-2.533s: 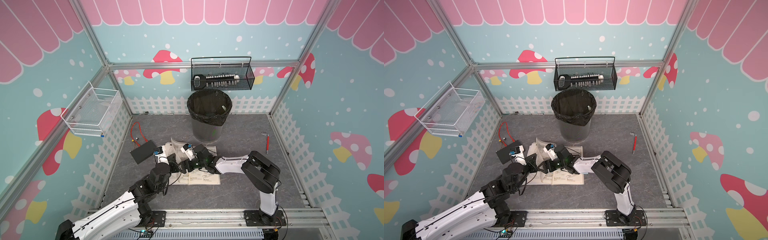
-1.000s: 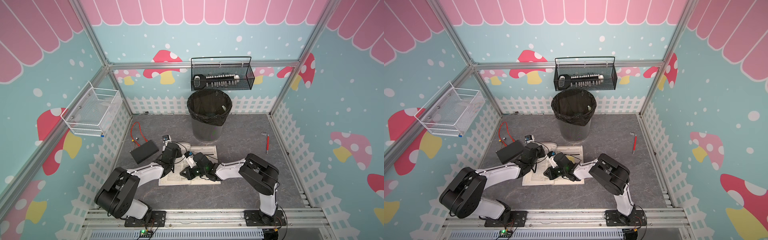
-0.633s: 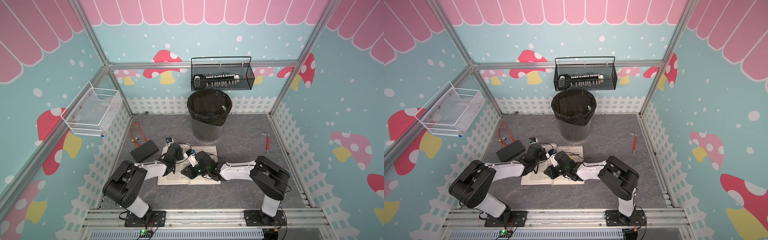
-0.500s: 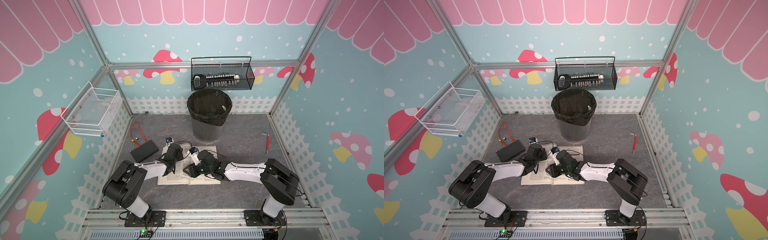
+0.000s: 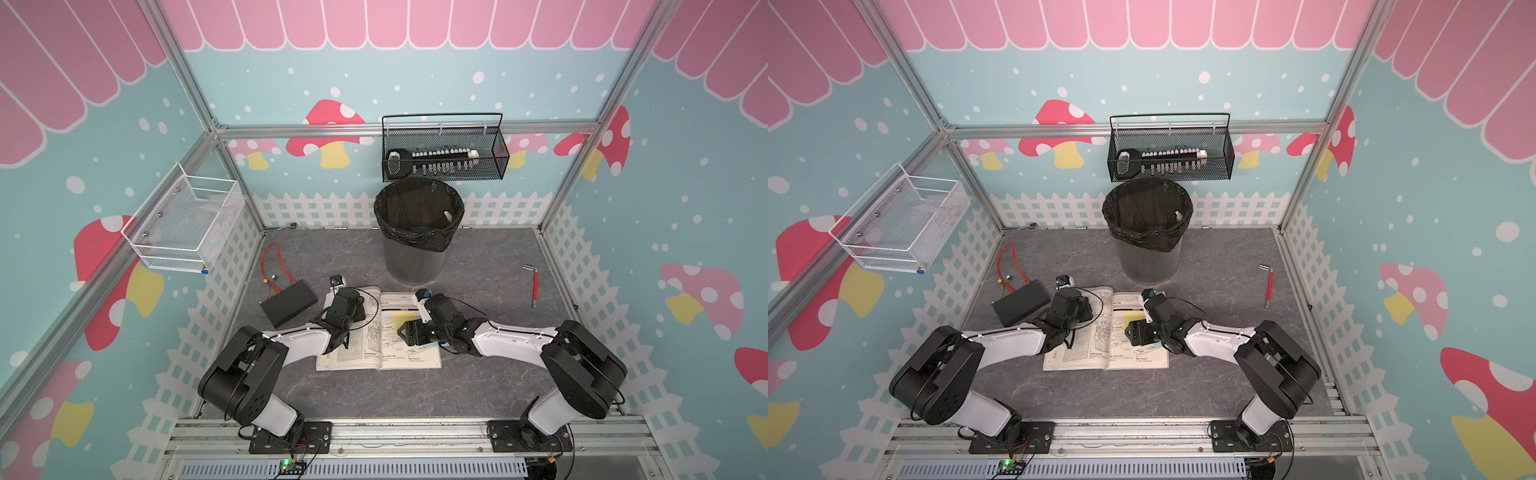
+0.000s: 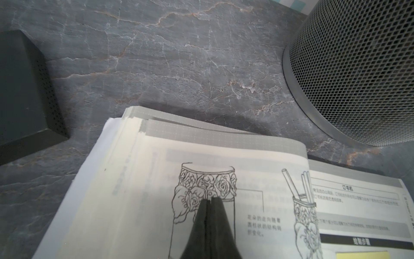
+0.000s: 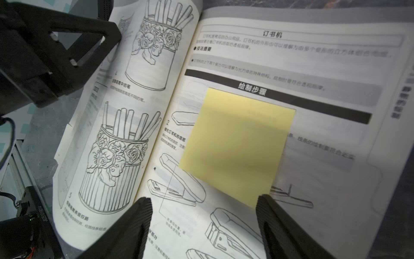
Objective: Peel off the used sticky note
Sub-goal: Tear off the note from the book.
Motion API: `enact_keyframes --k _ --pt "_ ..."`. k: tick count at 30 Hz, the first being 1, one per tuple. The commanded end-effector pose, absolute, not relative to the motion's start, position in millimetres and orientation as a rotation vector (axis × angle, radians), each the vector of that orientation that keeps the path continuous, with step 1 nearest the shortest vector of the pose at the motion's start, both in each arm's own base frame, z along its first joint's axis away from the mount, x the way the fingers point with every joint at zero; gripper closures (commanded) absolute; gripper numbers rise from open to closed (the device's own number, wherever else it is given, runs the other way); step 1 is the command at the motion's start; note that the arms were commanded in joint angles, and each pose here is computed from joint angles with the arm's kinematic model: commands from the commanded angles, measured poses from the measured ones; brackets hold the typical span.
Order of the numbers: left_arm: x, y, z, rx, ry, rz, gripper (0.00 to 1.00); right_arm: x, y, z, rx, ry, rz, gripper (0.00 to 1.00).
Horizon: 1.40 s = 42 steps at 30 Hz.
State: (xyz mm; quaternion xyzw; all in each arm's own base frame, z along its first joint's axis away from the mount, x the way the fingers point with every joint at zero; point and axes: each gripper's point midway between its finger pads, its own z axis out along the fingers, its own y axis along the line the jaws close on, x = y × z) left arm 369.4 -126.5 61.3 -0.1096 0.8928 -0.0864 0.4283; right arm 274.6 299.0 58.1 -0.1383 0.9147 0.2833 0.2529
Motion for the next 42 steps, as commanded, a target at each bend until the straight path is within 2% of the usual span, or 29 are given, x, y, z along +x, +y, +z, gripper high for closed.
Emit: enact_keyframes --k 1,11,21,34,42 --pt "361.7 -123.5 54.1 -0.275 2.258 -0.209 1.00 278.0 298.2 50.0 -0.351 2.504 0.789 0.21" --pt "363.7 -123.1 55.4 -0.279 2.250 -0.203 1.00 277.8 287.3 28.8 -0.276 2.559 0.740 0.20" --pt "364.6 -124.4 53.6 -0.279 2.252 -0.204 1.00 282.1 305.8 23.5 -0.235 2.548 0.861 0.20" --pt "366.8 -131.5 54.0 -0.255 2.256 -0.212 1.00 297.6 276.9 41.8 0.203 2.420 0.866 0.17" --pt "366.6 -134.9 52.4 -0.243 2.262 -0.215 1.00 301.1 282.1 36.6 0.248 2.420 0.898 0.19"
